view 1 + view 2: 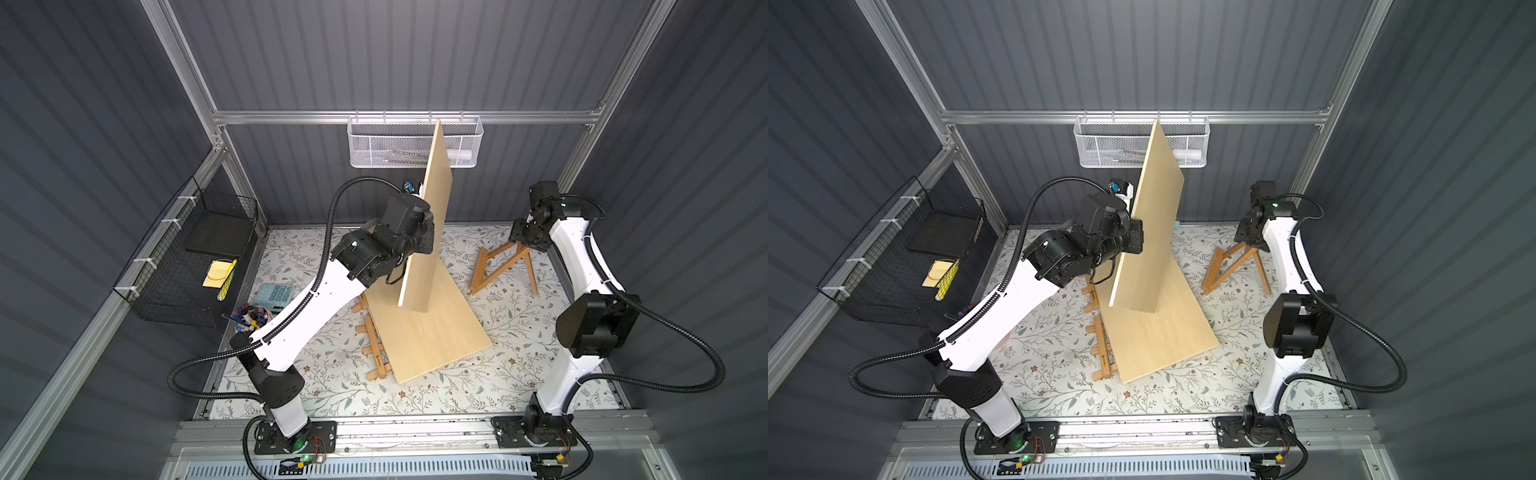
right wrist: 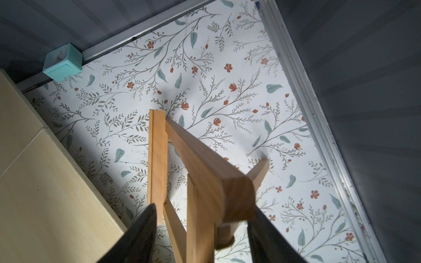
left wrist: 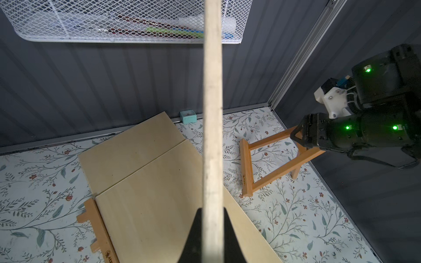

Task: Assemble the easel
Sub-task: Adjust the easel at the center of the board.

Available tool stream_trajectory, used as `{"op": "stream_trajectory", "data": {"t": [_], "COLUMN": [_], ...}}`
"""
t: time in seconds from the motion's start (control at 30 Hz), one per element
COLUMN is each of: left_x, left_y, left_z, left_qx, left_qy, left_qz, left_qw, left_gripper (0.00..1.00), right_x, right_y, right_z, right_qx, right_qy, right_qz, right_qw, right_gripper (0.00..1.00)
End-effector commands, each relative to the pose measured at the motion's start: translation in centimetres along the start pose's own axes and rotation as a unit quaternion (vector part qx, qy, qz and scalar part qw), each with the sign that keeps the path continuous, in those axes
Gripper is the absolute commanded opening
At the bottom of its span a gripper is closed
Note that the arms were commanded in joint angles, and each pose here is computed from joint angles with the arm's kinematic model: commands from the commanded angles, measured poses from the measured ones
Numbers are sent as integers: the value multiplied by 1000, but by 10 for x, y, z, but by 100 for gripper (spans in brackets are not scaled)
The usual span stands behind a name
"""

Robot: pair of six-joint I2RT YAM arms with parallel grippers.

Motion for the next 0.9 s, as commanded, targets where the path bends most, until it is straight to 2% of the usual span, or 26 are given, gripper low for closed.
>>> {"op": "stream_trajectory", "data": {"t": [0.0,0.2,0.57,0.73,0.87], "left_x": [-78,-76,-69,-61,-51], "left_y": [40,38,24,16,10], "left_z": [-16,-17,-31,-42,-54], "left_qx": [50,50,69,92,122], "left_qy": [54,54,46,43,36], "left_qz": [-131,-124,-91,-64,-35], "left_qw": [989,990,992,993,991], "left_gripper": [0,0,0,0,0], "right_x": [21,52,100,103,94], "right_y": [-5,-2,12,23,29], "right_z": [0,-3,-7,-6,3], "right_qx": [-7,-19,-43,-53,-74], "right_qy": [17,45,55,53,43], "right_qz": [35,71,115,113,101], "right_qw": [999,996,991,991,991], "right_gripper": [58,53,55,57,63]}}
Point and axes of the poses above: each gripper's point midway between its finger pads, its own y axis back along the fingers, its own z axis along the line the jaws close on, x = y × z, the point moved 1 cm from there along y, back along the fingers, and after that the axes turned 2 degrees about y, right-handed, at the moved point
